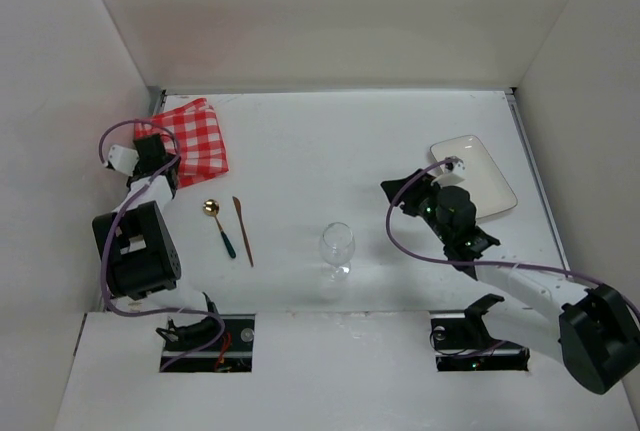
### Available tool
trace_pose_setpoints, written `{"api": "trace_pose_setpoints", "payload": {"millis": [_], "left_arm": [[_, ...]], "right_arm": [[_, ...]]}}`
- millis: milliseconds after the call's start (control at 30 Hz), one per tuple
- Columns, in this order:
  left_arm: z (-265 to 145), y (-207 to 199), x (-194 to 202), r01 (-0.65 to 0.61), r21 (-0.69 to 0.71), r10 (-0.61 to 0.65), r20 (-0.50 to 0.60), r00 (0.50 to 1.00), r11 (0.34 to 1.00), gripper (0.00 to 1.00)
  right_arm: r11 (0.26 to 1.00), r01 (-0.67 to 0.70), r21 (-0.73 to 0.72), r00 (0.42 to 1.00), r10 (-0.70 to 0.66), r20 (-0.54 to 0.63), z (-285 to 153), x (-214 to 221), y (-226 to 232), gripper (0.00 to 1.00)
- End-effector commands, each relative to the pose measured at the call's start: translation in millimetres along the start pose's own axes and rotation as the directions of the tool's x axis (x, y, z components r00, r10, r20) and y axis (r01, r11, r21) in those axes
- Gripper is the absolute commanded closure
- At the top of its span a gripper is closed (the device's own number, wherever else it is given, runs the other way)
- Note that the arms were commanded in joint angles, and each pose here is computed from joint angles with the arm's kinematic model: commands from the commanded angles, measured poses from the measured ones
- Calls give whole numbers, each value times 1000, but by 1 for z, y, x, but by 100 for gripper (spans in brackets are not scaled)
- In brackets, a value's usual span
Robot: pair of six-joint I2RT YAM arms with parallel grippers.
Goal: Set the dinner table for one person
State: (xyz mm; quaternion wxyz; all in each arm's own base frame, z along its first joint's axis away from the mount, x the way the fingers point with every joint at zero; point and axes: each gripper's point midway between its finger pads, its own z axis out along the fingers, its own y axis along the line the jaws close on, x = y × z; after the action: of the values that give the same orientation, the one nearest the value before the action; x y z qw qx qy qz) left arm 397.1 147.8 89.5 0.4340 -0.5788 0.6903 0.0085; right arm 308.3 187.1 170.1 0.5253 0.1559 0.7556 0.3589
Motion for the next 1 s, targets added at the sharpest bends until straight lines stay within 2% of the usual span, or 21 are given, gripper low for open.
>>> {"api": "trace_pose_setpoints", "payload": {"millis": [0, 267, 400, 433, 567, 600, 700, 800, 967], "left_arm": [[0, -28, -17, -2, 70, 0, 29, 1000, 998, 47], [19, -27, -26, -50, 14, 49, 59, 997, 999, 48], [24, -22, -18, -57, -9, 57, 32, 998, 998, 54], [25, -20, -17, -56, -16, 56, 26, 998, 998, 58], [27, -24, -16, -63, -16, 63, 20, 998, 998, 85], [26, -29, -15, -71, -5, 71, 21, 997, 997, 89], [10, -64, -14, -109, 77, 106, 42, 993, 991, 94], [-14, -119, -1, -218, 191, 206, 78, 975, 957, 95], [-62, -211, 36, -419, 365, 373, 191, 908, 831, 96]], "right_arm": [[996, 3, -93, 1000, 0, 30, 3, -13, 30, 40], [995, 6, -103, 1000, -4, 17, 4, -9, 34, 40], [994, 5, -106, 1000, -3, 23, 2, -10, 35, 40], [994, 5, -106, 1000, -3, 23, 2, -10, 34, 40], [995, 5, -104, 1000, -3, 23, 2, -10, 33, 40], [995, 5, -103, 1000, -3, 22, 2, -10, 33, 40], [995, 7, -99, 1000, -5, 13, 4, -7, 32, 40], [996, 8, -91, 1000, -7, 6, 7, -5, 31, 40], [996, 3, -91, 1000, -2, 10, 9, -5, 31, 40]]}}
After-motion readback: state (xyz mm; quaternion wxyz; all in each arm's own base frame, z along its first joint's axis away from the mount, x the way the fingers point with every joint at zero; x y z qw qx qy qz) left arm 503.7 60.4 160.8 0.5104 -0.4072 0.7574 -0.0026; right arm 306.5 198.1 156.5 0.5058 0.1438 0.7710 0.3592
